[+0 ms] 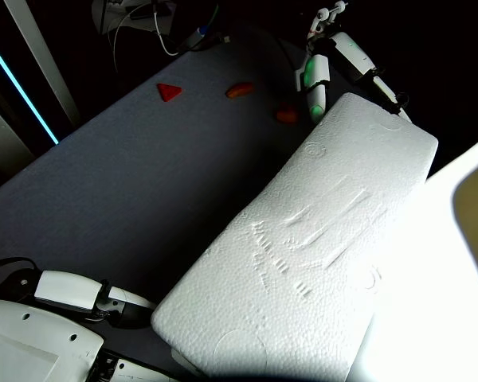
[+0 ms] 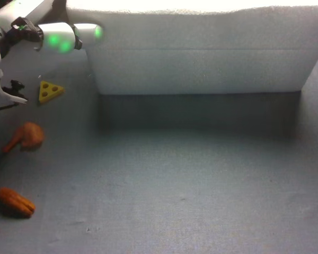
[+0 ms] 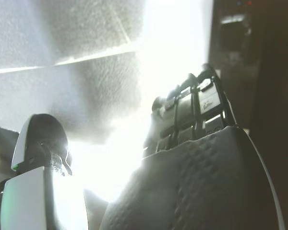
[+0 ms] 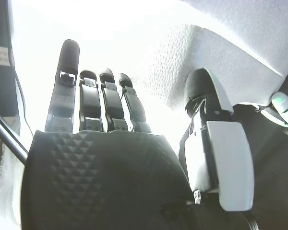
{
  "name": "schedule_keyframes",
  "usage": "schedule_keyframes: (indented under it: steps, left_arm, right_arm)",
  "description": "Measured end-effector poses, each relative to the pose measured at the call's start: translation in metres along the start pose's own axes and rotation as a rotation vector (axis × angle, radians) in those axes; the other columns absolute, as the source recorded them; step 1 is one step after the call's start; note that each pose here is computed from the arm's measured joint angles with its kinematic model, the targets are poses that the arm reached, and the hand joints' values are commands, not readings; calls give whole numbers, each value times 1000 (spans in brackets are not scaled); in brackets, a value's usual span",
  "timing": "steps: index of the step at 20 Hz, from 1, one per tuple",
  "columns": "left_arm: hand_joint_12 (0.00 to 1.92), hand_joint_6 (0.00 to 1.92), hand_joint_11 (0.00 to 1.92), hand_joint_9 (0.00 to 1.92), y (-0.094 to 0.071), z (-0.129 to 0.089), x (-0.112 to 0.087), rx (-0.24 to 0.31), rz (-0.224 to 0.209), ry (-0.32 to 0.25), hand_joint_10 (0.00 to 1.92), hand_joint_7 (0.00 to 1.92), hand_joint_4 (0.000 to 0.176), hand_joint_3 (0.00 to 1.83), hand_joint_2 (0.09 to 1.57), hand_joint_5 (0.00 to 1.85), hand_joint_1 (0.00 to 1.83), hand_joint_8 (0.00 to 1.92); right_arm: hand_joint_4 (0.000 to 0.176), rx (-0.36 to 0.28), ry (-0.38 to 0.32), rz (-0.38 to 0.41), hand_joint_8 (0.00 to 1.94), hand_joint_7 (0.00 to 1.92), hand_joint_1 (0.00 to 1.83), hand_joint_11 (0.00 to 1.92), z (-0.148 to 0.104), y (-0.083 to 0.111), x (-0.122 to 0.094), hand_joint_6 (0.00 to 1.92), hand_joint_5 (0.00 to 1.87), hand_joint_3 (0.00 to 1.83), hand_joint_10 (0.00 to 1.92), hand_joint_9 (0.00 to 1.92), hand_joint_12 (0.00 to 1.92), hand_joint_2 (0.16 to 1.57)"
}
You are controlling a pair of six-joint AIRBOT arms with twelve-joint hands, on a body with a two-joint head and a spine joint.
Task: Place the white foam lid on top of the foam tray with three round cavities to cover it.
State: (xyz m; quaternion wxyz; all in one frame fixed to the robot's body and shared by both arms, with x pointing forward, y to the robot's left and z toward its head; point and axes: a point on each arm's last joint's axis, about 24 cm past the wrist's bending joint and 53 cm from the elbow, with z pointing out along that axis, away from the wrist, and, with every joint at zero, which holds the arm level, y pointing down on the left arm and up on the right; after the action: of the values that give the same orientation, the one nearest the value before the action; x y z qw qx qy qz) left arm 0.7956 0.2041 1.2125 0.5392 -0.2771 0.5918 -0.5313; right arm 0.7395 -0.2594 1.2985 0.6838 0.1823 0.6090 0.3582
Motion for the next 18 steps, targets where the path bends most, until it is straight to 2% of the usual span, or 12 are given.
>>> schedule_keyframes:
  steps: [2, 3, 4, 5, 6, 8, 9, 10, 13, 14, 17, 18]
  left_arm:
    - [683, 0, 0, 0, 0, 3, 3, -1, -7, 4, 0, 0, 18, 0, 1122, 0, 502, 0]
    - [773, 0, 0, 0, 0, 3, 2, 0, -5, 3, 0, 0, 17, 0, 1113, 0, 473, 0]
    - [925, 0, 0, 0, 1, 4, 2, -1, -3, 2, 0, 0, 7, 0, 1113, 0, 478, 0]
    - [956, 0, 0, 0, 1, 5, 3, -3, -5, 4, 0, 0, 2, 0, 1112, 0, 470, 0]
    - [965, 0, 0, 0, 1, 5, 3, -3, -4, 4, 0, 0, 10, 5, 1125, 0, 477, 0]
    - [742, 0, 0, 0, 1, 5, 3, -2, -4, 4, 0, 0, 0, 1, 1124, 0, 491, 0]
    - [669, 0, 0, 0, 1, 5, 3, -2, -4, 4, 0, 0, 5, 0, 1110, 0, 480, 0]
    - [806, 0, 0, 0, 0, 6, 3, -2, -3, 5, 0, 0, 12, 0, 1095, 0, 468, 0]
    - [879, 0, 0, 1, 0, 9, 7, 1, -18, 9, 1, 0, 13, 0, 1091, 0, 466, 0]
    - [1134, 0, 0, 24, -1, 9, 8, 2, -19, 10, 8, 0, 32, 2, 1107, 0, 441, 0]
    - [1137, 0, 0, 8, -3, 11, 10, 7, -20, 12, 2, 0, 34, 0, 1083, 0, 373, 0]
    - [1172, 0, 0, 27, -3, 11, 10, 7, -20, 12, 8, 0, 29, 0, 1079, 0, 362, 0]
  right_arm:
    - [0, -3, -2, 2, 0, 0, 367, 0, 0, 1, -1, 0, 0, 0, 0, 0, 1048, 1301]
    - [0, -4, -4, 5, 0, 0, 336, 0, 1, 2, -2, 0, 0, 1, 0, 0, 956, 1316]
    - [0, -8, -5, -1, 0, 0, 313, 0, 1, 3, -3, 0, 0, 0, 0, 0, 190, 1328]
    - [0, -7, -7, -2, 0, 0, 326, 0, 1, 3, -4, 0, 0, 0, 0, 0, 37, 1317]
    - [0, -8, -7, -2, 0, 0, 335, 0, 1, 3, -4, 0, 0, 0, 0, 0, 7, 1326]
    - [0, -6, -7, -3, 0, 0, 299, 0, 1, 2, -4, 0, 0, 1, 0, 0, 0, 1327]
    - [0, -6, -8, -7, 0, 0, 345, 0, 1, 2, -5, 0, 0, 0, 0, 0, 0, 1325]
    - [0, -6, -9, -7, 0, 0, 393, 0, 1, 2, -6, 0, 0, 0, 0, 0, 0, 1326]
    - [0, -1, -12, -6, 0, 0, 403, 0, 1, 0, -8, 0, 0, 0, 0, 0, 0, 1326]
    - [0, 0, -13, -7, 0, 0, 333, 26, 1, -1, -8, 0, 0, 0, 0, 0, 13, 1326]
    - [0, 6, -26, -20, 0, 0, 366, 19, 5, 0, -15, 0, 0, 2, 0, 0, 16, 1334]
    - [0, 3, -33, -22, 0, 0, 335, 0, 6, 1, -18, 0, 0, 2, 0, 0, 0, 1338]
